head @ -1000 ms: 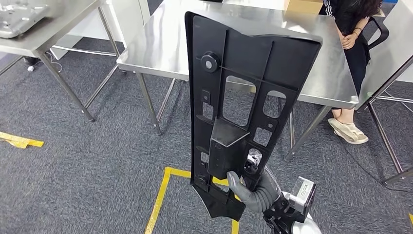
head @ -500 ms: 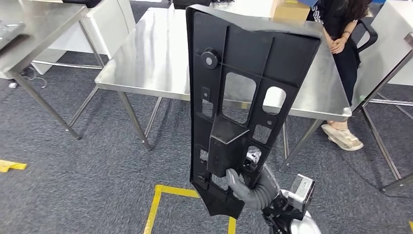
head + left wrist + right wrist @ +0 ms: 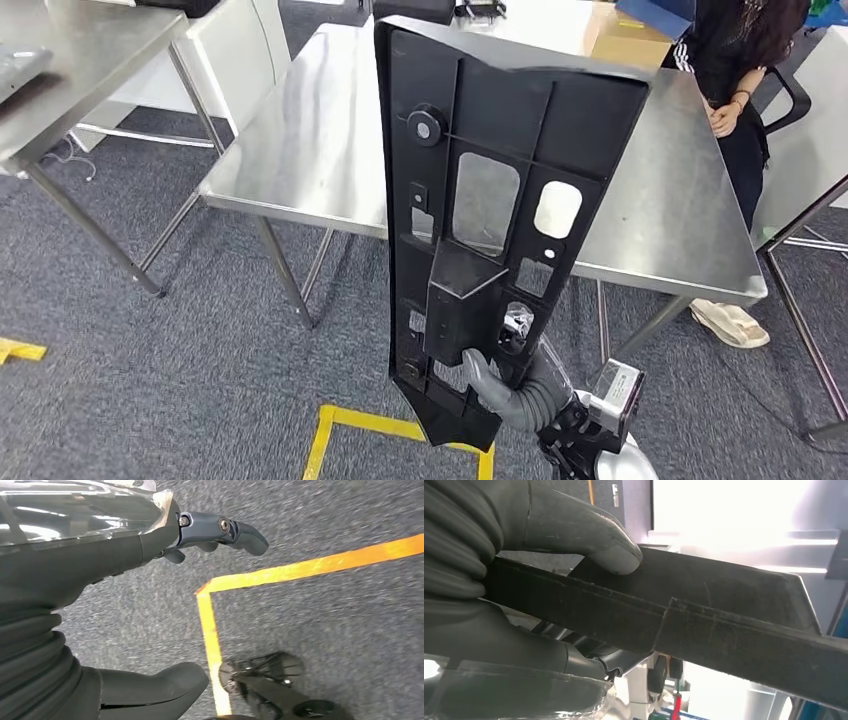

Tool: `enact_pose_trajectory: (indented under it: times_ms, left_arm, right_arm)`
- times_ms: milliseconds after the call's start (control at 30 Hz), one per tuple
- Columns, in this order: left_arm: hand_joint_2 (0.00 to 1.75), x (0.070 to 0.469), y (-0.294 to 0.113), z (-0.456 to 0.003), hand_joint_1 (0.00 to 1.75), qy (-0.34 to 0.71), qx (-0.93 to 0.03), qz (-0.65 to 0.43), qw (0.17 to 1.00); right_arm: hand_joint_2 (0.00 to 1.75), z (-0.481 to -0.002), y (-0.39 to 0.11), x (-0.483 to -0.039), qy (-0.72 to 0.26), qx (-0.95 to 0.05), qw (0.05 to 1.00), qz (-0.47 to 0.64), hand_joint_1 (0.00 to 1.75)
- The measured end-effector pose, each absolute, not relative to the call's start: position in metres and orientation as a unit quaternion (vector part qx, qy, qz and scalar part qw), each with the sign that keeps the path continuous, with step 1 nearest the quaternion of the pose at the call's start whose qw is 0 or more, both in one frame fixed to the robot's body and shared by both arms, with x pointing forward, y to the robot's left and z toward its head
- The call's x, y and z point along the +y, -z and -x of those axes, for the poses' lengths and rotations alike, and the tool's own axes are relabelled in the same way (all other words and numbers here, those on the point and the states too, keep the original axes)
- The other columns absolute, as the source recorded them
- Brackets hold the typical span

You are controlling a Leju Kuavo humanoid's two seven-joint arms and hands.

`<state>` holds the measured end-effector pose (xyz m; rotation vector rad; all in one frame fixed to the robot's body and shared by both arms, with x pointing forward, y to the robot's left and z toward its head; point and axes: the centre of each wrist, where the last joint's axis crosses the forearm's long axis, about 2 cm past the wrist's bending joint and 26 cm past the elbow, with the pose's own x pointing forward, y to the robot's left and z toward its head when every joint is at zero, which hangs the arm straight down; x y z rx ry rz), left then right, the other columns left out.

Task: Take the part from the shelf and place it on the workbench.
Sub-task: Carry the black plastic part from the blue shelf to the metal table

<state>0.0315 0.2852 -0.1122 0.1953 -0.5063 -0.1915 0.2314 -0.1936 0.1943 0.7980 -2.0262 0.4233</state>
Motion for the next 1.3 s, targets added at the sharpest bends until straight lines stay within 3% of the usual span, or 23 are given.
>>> enact_pose_trajectory:
  times_ms: [1300]
  left_arm:
    - [1.75, 0.274, 0.111, -0.036, 0.00, 0.096, -0.263, -0.115, 0.953]
  right_arm:
    - [1.75, -0.232, -0.196, -0.192, -0.171, -0.818, 0.445, -0.322, 1.75]
